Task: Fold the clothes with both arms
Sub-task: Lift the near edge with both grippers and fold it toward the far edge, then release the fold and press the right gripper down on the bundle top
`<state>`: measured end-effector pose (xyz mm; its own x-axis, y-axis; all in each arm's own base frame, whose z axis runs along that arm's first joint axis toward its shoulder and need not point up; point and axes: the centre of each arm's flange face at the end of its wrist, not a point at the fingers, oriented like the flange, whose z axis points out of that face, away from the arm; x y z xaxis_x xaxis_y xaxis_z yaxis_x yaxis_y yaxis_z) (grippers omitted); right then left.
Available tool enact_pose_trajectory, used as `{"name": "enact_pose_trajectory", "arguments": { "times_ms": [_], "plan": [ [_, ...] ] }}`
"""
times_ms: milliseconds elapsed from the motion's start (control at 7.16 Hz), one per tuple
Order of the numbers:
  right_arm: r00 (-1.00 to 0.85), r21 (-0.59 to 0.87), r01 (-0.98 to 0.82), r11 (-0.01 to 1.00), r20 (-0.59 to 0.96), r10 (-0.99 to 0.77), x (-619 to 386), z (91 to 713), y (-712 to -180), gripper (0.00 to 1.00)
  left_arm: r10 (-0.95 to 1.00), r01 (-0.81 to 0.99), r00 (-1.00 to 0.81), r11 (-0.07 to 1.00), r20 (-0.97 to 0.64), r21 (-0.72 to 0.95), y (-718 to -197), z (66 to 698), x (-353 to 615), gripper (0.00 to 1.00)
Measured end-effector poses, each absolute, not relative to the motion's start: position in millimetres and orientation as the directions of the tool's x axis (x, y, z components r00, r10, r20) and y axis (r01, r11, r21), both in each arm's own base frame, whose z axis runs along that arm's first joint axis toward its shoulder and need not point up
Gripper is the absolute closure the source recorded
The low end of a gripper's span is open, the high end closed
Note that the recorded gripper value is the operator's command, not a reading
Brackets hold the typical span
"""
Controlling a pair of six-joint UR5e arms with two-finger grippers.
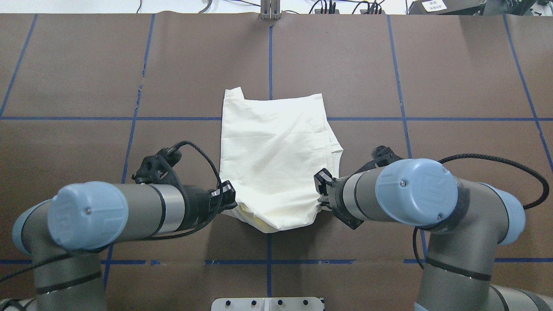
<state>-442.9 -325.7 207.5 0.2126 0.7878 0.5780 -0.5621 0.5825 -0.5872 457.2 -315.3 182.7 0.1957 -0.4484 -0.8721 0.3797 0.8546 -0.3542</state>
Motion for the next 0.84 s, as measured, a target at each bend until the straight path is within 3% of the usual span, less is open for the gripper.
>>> {"name": "enact_pose_trajectory", "arguments": {
  "times_ms": [558,838],
  "plan": [
    [0.183,-0.628,-0.595,0.501,0.501,0.846,-466,229,-488,1.00,-0.427,0.498,0.286,0.831,-0.858,-0.248,-451,170,484,1.00],
    [0.197,-0.619,-0.606,0.501,0.493,0.848,-484,241,-533,1.00,-0.402,0.525,0.299,0.827,-0.865,-0.203,-499,181,500,1.00]
  ]
}}
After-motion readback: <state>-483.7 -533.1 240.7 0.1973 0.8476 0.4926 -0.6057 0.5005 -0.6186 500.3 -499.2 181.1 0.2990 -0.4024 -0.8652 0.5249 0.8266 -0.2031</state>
